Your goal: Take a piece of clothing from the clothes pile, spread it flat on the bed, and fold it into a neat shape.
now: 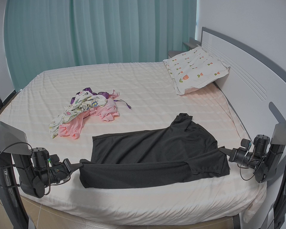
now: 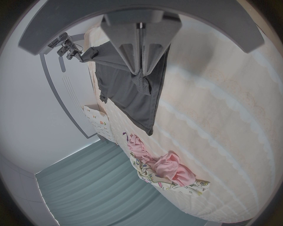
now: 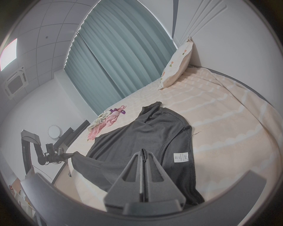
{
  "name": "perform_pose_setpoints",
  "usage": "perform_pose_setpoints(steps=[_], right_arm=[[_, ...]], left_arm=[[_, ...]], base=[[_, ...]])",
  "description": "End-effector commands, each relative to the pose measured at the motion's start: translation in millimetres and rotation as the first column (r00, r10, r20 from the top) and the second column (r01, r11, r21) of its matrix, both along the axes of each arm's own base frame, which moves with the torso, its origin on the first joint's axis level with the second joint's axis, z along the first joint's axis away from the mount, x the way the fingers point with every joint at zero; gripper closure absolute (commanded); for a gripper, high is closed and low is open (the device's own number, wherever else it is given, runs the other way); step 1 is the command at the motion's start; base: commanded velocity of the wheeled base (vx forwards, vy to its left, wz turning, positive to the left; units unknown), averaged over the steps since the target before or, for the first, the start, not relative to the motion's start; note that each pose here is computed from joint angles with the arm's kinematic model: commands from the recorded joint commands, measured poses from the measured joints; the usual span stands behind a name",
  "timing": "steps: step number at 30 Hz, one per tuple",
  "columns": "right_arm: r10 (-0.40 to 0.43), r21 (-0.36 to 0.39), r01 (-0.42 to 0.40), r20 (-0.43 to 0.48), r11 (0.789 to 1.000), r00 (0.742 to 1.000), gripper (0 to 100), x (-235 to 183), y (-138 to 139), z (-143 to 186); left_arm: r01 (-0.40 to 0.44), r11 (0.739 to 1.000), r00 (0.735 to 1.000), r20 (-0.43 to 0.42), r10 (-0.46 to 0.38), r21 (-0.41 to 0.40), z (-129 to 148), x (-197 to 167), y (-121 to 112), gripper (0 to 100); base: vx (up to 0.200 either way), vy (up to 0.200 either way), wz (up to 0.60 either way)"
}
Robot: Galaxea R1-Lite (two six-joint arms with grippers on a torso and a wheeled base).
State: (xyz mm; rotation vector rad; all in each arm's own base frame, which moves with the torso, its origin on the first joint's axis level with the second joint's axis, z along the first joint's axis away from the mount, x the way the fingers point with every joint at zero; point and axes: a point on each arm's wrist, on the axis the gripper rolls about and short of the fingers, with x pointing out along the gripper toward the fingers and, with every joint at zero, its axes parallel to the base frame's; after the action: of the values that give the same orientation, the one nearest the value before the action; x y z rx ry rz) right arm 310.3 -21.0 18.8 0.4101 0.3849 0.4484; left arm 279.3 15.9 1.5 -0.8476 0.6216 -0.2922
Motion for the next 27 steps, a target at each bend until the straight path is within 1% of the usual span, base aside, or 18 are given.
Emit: perform_pose_setpoints(steps=[1,6,9,13,15,16,23,27], right_arm=[[-0.002,-0.009,0.002,-0.019,1.000,1.000,100,11,8,-13],[-0.032,-0.016,0.032,-0.019,0.999,0.999,100,17,5,-18],[-0.044,-0.010,0.044,-0.012,0.999,0.999,100,19,4,-16],[-0.088,0.024,0.089,-0.012,0.996,0.996,100,27,3,-17],[-0.088,0.024,0.089,-0.012,0.996,0.996,100,27,3,-17],[-0.095,0.032,0.096,-0.014,0.995,0.995,100,29,2,-18],[-0.096,0.034,0.097,-0.022,0.995,0.995,100,30,2,-21],[-0.097,0.035,0.097,-0.027,0.995,0.995,100,30,2,-23]], left_arm=[[-0.006,1.000,1.000,-0.024,0.006,-0.005,-11,8,-5,100],[-0.029,0.999,0.999,-0.033,0.027,-0.046,-9,14,-6,100],[-0.039,0.998,0.999,-0.032,0.037,-0.045,-10,16,-6,100],[-0.069,0.997,0.997,-0.043,0.068,-0.022,-17,20,-9,100],[-0.069,0.997,0.997,-0.043,0.068,-0.022,-17,20,-9,100],[-0.096,0.995,0.994,-0.043,0.096,-0.002,-21,24,-10,100],[-0.091,0.996,0.995,-0.040,0.091,0.007,-24,28,-17,100],[-0.115,0.993,0.993,-0.036,0.116,0.020,-25,31,-17,100]], base=[[0.000,0.000,0.00],[0.000,0.000,0.00],[0.000,0.000,0.00],[0.000,0.000,0.00],[0.000,0.000,0.00],[0.000,0.000,0.00],[0.000,0.000,0.00],[0.000,0.000,0.00]])
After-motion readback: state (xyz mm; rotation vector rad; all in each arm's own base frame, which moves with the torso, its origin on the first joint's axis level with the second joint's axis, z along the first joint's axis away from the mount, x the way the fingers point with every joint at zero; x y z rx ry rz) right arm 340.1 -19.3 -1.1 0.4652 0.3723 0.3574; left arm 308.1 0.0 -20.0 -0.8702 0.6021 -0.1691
